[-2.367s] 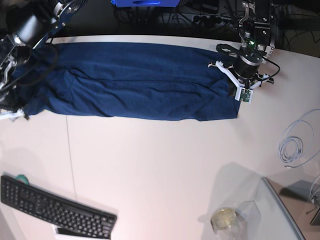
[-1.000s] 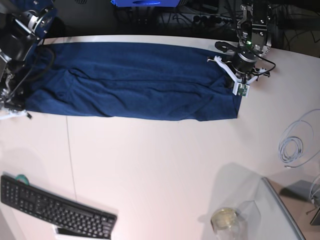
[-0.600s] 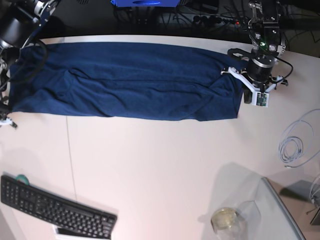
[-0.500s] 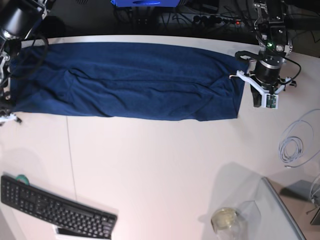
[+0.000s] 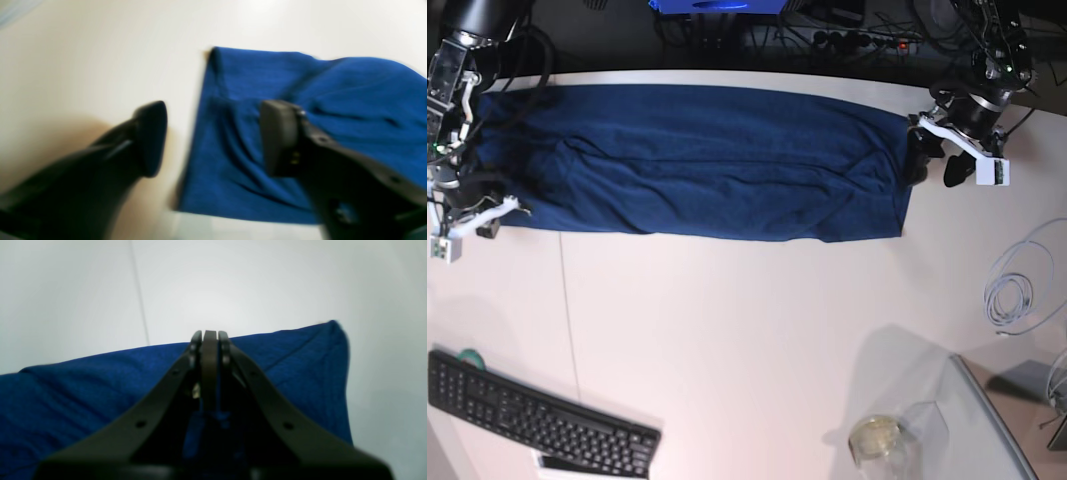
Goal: Layout the t-shirt on the table in an organized manner, then fold the t-shirt properly
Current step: 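Lift the shirt end with the left gripper and fold it inward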
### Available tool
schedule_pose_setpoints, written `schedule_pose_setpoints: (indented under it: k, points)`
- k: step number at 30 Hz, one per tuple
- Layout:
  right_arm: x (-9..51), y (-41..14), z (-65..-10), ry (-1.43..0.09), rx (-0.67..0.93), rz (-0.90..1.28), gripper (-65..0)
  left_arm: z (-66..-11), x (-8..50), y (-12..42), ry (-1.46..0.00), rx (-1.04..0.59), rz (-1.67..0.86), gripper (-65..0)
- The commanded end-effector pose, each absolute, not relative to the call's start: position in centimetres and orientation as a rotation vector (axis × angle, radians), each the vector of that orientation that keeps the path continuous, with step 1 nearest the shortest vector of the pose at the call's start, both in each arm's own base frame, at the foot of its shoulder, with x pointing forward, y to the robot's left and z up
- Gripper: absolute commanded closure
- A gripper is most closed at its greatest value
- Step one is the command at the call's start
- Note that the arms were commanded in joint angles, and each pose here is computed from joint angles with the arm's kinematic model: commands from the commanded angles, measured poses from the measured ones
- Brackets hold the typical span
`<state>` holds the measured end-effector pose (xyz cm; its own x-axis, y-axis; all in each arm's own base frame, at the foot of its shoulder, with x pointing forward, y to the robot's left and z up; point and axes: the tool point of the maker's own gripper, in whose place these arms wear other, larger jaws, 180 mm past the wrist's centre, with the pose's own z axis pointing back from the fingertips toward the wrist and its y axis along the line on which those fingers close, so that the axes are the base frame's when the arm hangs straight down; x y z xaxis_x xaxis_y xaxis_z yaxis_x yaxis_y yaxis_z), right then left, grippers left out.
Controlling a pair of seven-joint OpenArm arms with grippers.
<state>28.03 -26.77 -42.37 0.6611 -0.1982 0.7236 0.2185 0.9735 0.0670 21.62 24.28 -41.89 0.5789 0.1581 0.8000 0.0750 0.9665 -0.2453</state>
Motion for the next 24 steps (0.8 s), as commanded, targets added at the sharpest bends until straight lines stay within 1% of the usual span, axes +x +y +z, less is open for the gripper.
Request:
schedule_pose_setpoints:
  k: [1,3,4,9,15,20,21,22,23,24]
  points:
    - [28.6,-27.6,-41.2,-0.860,-0.047,-0.221,-1.5,-40.7,22.2,24.4,-1.007,-0.308,0.044,-52.2]
    - [28.4,-27.6,-41.3,-0.855,-0.046,-0.221,-1.5,-41.0,22.5,24.6,-1.015,-0.338,0.080,-58.3]
    - [28.3,-27.6,-41.4,-0.853,-0.047,-0.221,-1.5,-41.3,22.7,24.8,-1.011,-0.342,0.092,-58.7]
    - [28.2,-27.7,-41.4,-0.851,-0.049,-0.225,-1.5,-44.3,23.3,25.1,-0.944,-0.340,0.124,-58.6]
    - [28.2,-27.8,-41.3,-0.854,-0.050,-0.226,-1.5,-46.5,24.6,24.8,-0.901,-0.359,0.167,-58.6]
    - [28.2,-27.8,-41.3,-0.855,-0.052,-0.226,-1.5,-50.2,23.8,20.5,-0.762,-0.436,0.089,-58.4]
    - [28.2,-27.8,-41.3,-0.855,-0.052,-0.226,-1.5,-50.6,23.6,20.0,-0.745,-0.447,0.084,-57.4]
    - [28.2,-27.8,-41.3,-0.855,-0.052,-0.226,-1.5,-51.0,23.3,19.8,-0.731,-0.451,0.088,-55.0]
    - [28.2,-27.8,-41.3,-0.855,-0.052,-0.226,-1.5,-51.3,23.0,19.8,-0.720,-0.455,0.097,-50.5]
    - [28.0,-27.8,-41.4,-0.849,-0.052,-0.226,-1.5,-51.4,23.0,19.7,-0.716,-0.457,0.100,-44.3]
